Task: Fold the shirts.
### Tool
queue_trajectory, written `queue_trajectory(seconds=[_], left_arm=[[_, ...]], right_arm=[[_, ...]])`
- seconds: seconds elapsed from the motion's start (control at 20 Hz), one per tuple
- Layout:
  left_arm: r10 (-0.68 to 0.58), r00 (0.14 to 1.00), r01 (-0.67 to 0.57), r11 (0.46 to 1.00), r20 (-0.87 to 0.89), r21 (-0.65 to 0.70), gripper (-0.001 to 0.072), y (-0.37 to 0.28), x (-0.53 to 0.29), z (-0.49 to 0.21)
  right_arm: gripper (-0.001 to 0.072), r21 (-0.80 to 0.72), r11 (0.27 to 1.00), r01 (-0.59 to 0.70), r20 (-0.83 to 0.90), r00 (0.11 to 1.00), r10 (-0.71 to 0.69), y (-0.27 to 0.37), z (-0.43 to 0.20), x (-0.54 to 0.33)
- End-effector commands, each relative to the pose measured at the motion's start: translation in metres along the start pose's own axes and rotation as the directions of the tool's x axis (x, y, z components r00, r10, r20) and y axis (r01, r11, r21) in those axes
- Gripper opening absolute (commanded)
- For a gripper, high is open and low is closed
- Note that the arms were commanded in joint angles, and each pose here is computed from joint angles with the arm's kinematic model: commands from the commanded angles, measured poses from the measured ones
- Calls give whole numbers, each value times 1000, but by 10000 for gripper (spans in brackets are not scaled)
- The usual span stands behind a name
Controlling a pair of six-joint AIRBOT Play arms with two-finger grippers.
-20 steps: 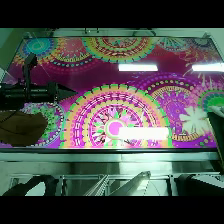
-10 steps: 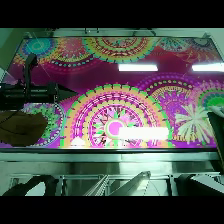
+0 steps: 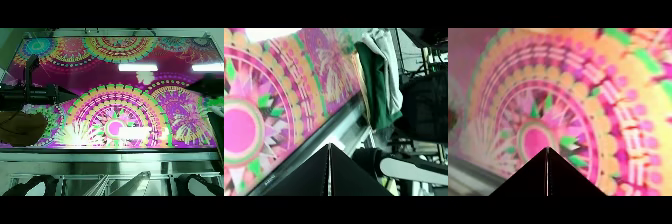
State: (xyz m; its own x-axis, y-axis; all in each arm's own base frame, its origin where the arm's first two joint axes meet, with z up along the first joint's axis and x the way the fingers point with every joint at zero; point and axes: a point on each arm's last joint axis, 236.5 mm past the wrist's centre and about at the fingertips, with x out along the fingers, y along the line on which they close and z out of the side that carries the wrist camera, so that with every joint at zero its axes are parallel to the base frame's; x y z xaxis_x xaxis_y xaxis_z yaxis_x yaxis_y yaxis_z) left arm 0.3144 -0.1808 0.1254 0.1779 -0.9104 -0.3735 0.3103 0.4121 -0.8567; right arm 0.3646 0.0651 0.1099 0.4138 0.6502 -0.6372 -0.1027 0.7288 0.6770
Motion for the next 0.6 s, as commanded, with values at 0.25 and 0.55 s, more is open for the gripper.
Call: queue_trajectory(seconds=[0.25,0.55], left_arm=[[55,980,-47,998,-191,46,20,-7,35,-90],[131,974,-145,987,-184,-65,23,35,50,-163]], right_arm=[[16,-215,961,-172,-290,951,105,80,-175,102],[19,-149,979,-136,-264,960,94,53,-209,107]])
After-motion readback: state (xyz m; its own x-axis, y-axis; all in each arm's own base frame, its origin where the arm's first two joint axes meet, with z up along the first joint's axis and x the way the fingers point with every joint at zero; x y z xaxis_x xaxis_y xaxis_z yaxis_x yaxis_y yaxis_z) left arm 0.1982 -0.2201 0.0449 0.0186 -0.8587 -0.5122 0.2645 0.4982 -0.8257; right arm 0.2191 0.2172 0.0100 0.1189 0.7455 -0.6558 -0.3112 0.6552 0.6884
